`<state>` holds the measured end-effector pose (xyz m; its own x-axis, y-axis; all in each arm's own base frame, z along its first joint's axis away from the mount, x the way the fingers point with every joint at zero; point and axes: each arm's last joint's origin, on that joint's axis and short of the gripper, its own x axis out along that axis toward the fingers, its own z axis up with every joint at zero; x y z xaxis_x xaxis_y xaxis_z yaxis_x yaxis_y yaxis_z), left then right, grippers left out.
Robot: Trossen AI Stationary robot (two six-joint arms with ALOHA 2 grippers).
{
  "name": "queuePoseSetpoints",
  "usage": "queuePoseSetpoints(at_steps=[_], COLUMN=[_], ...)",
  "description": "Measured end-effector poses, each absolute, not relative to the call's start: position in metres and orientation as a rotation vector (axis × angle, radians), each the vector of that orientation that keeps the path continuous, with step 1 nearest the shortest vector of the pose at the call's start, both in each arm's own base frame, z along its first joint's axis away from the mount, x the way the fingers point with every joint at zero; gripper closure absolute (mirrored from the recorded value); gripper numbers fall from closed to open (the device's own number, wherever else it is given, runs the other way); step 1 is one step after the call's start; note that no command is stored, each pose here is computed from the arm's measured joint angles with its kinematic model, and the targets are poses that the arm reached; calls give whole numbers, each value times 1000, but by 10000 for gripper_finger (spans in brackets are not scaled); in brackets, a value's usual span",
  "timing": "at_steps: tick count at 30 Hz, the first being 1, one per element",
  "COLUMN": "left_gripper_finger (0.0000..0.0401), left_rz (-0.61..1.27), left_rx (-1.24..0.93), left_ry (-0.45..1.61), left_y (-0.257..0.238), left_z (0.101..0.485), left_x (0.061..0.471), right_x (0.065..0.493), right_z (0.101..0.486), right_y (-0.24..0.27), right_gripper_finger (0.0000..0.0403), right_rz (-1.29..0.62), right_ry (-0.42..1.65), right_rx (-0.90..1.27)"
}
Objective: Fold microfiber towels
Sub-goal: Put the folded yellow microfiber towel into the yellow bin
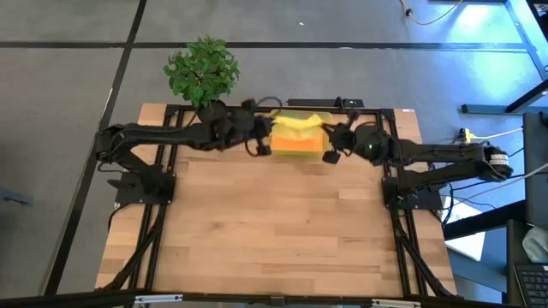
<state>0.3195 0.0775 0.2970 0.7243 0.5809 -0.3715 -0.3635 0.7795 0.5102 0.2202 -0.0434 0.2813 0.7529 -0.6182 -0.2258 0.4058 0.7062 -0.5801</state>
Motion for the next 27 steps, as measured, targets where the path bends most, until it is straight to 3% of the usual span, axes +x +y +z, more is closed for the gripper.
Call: queuePoseSetpoints(at_steps=[5,14,27], left_gripper_finger=[401,401,401], left_rz=[547,539,505], left_rx=[439,414,387], left_ry=[477,464,409], left_y=[116,184,212], left_z=[292,255,245], left_x=[325,330,325], right_x=[213,206,198], right_z=[279,260,246], right_y=[-80,-140,-175], right_gripper_finger=[397,397,397], right_rz=[-713,-763,-723], right_ry=[489,565,563], right_rx=[-522,-474,-422])
